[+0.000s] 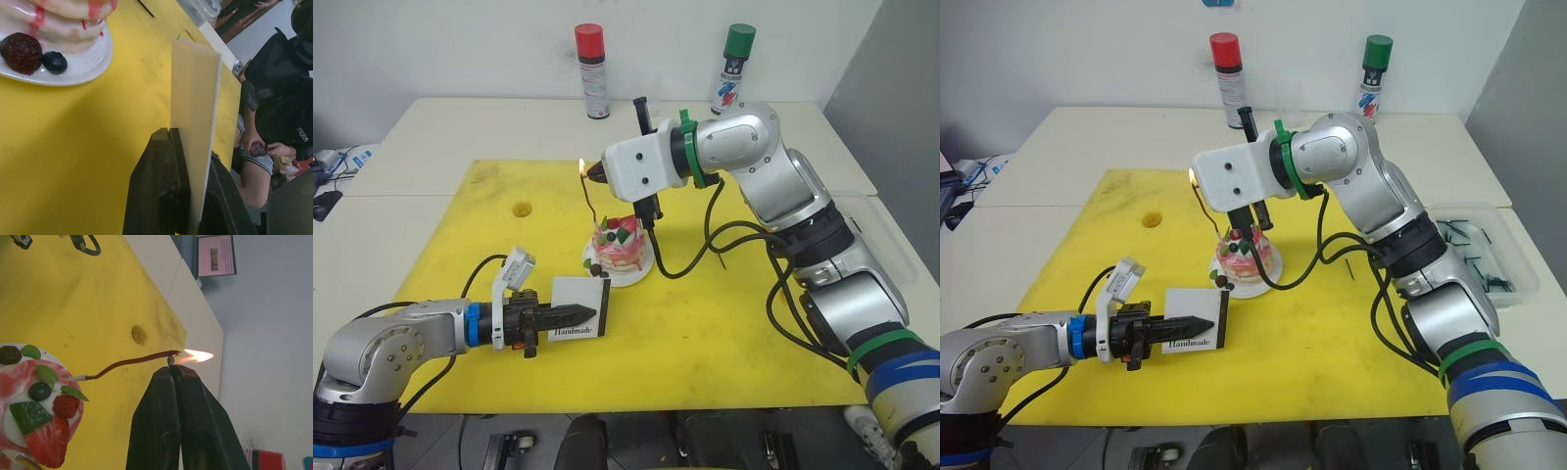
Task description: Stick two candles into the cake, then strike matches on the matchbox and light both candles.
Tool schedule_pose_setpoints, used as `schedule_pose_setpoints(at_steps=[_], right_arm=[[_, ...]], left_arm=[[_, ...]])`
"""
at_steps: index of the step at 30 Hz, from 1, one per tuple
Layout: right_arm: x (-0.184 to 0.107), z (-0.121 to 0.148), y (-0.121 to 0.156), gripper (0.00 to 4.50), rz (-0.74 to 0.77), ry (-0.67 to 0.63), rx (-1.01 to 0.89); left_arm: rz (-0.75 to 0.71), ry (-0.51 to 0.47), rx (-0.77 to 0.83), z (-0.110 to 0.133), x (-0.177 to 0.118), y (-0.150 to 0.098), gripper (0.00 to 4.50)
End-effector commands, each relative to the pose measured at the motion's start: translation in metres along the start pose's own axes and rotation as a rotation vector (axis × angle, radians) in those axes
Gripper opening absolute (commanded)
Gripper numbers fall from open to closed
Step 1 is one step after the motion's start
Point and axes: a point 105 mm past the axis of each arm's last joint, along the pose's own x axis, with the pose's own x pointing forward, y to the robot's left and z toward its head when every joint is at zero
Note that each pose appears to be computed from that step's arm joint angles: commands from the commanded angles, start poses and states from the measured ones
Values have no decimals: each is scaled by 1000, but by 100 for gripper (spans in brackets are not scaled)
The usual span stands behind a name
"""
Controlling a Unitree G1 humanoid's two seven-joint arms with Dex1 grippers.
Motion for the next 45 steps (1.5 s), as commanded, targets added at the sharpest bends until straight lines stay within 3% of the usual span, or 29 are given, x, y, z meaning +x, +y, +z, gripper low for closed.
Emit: schedule_pose_setpoints(at_steps=[1,11,16,20,25,29,35,38,40,45], right_arm=[[-18,-5,-24,5,-95,30,-9],[-72,-46,-63,5,-317,157,135],[-122,-84,-57,5,-444,280,286],[-176,-115,-29,5,-570,407,480],[-245,-145,27,5,-720,617,707],[-292,-169,101,5,-857,801,1009],[-301,-181,170,5,-835,929,1287],[-298,-185,181,69,-816,950,1330],[-298,-187,179,136,-846,945,1332],[-299,-180,139,318,-975,856,1249]], left_arm=[[-6,-8,27,4,0,-2,0],[-13,-9,21,2,2,-4,0],[-13,-11,15,1,2,-5,0],[-13,-12,6,-2,1,-8,0],[-9,-18,-15,-7,1,-11,0],[-18,-17,-40,-15,4,-14,0],[-11,-19,-47,-16,3,-12,0],[-7,-20,-46,-16,3,-12,0],[-6,-20,-46,-16,3,-12,0],[-1,-19,-46,-16,2,-12,0]])
